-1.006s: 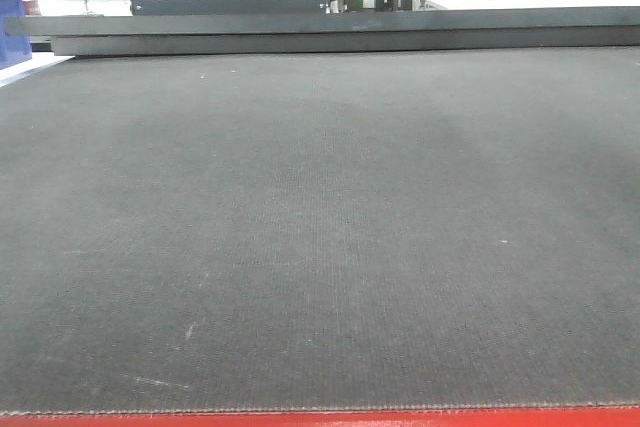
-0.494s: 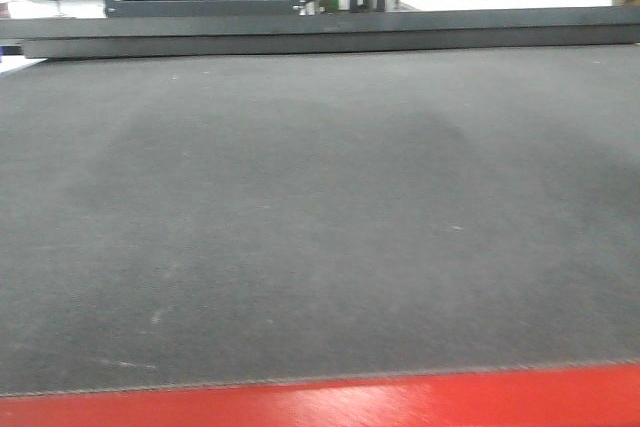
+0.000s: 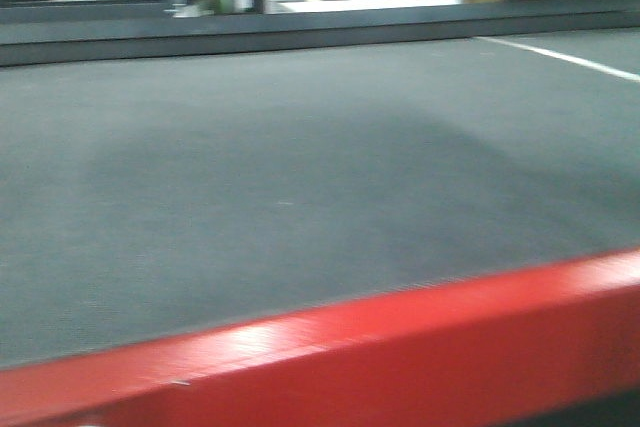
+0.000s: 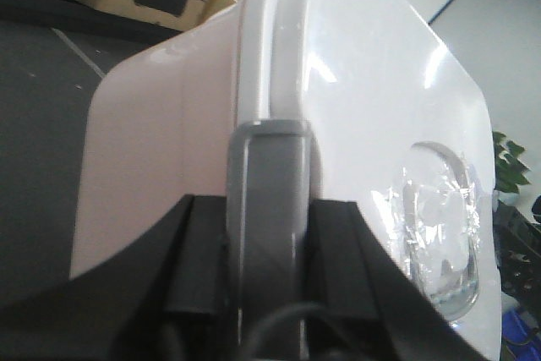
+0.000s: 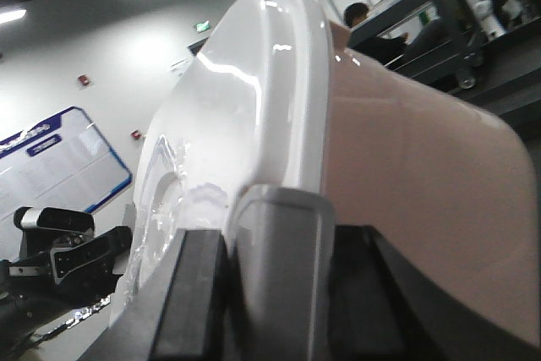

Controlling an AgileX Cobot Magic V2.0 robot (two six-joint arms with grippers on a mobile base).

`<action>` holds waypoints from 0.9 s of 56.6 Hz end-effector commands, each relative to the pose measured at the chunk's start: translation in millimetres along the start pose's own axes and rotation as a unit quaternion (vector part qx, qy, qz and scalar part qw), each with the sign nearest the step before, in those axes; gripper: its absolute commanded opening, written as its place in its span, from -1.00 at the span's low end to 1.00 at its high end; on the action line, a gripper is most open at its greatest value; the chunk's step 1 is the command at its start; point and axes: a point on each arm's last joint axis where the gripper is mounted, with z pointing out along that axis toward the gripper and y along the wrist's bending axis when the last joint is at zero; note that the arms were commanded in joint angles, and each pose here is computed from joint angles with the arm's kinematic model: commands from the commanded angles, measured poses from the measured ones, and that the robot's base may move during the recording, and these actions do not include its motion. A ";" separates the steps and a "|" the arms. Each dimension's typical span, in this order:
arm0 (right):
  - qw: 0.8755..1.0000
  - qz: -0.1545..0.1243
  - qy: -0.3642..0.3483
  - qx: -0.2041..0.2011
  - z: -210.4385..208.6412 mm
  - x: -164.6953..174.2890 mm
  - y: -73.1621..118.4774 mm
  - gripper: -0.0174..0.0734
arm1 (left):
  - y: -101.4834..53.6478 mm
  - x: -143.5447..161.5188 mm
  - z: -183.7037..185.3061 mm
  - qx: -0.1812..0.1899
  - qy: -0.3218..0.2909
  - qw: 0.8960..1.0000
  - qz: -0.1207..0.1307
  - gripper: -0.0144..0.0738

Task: Grab white bin and place on right shelf
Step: 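Turn the base away from the table carrying the bin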

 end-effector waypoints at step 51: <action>0.996 0.014 -0.037 -0.074 -0.8 -10.3 32.6 -0.46 | -58.9 11.3 -5.9 0.169 0.081 0.981 0.042 -0.94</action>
